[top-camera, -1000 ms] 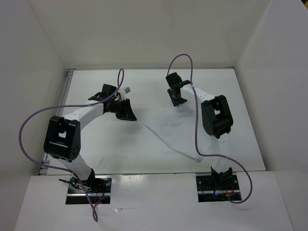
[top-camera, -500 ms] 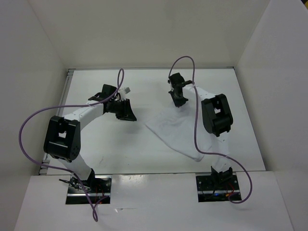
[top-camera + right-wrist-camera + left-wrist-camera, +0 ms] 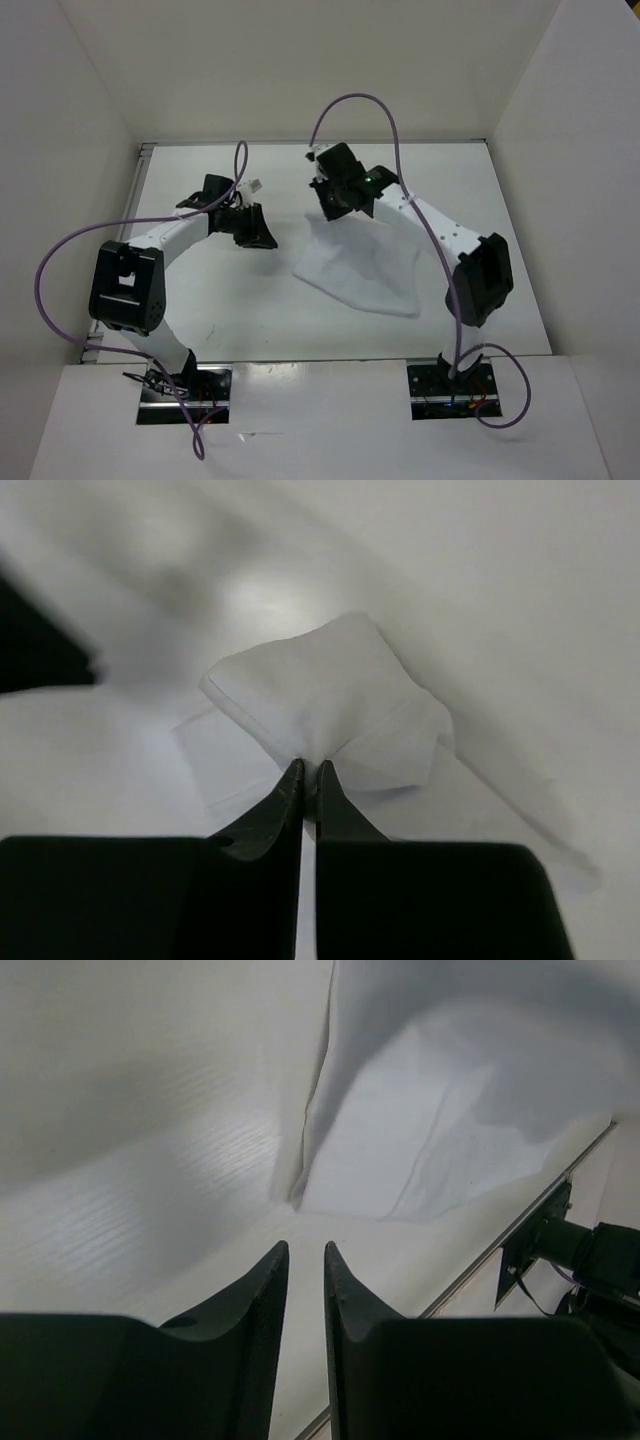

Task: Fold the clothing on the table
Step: Move the skirt to the center of the board

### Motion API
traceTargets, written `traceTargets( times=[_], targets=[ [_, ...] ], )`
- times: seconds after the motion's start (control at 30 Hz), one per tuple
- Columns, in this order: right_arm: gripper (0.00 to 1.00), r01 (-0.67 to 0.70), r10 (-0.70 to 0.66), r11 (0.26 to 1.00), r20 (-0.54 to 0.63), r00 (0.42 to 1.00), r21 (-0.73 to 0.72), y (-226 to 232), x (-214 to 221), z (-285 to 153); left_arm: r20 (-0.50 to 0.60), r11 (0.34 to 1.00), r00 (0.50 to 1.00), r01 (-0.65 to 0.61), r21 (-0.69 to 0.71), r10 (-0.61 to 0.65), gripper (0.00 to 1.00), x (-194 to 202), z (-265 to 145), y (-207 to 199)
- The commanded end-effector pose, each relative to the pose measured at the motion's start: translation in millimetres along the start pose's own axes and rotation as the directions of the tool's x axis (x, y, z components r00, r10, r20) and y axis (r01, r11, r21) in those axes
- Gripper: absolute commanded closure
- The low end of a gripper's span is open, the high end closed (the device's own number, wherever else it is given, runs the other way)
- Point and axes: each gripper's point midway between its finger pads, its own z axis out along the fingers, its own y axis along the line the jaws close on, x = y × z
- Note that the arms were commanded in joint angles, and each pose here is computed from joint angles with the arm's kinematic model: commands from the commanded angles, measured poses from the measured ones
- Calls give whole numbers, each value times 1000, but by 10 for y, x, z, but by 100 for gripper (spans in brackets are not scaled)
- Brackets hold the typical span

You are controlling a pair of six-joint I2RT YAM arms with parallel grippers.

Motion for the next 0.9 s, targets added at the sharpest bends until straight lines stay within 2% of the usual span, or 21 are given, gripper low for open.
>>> traceTargets(
  times=[0.0, 0.03, 0.1, 0.2, 0.33, 0.43, 0.6, 0.7, 0.87],
  targets=[
    [100, 16, 9, 973, 107, 994, -232, 657, -242, -799, 52, 999, 999, -5, 40, 3, 72, -162, -152, 22],
    [100, 20, 31, 957, 168, 985, -290, 715, -353, -1088, 72, 999, 997, 5, 44, -8, 72, -235, -211, 59],
    [100, -9, 77, 956, 225, 971, -292, 594, -445, -1203, 83, 999, 996, 7, 48, -11, 72, -267, -253, 105],
    [100, -144, 182, 974, 232, 955, -173, 22, -552, -1120, 91, 999, 996, 10, 36, -13, 72, -284, -298, 183],
    [100, -215, 203, 976, 281, 938, 14, -352, -718, -1024, 105, 999, 994, 15, 28, -17, 72, -332, -352, 235],
    [100, -284, 244, 956, 344, 907, 71, -487, -949, -1140, 105, 1000, 994, 18, 23, -20, 72, -328, -371, 267],
    [100, -277, 233, 959, 405, 884, 53, -303, -1151, -1333, 120, 1000, 993, 19, 10, -20, 72, -357, -409, 292],
    [100, -242, 208, 969, 388, 898, 42, -45, -1092, -1409, 120, 1000, 993, 19, 10, -20, 72, -357, -410, 292],
    [100, -219, 216, 975, 420, 882, -40, 366, -1052, -1948, 120, 1000, 993, 10, 9, -11, 72, -343, -397, 309]
  ],
)
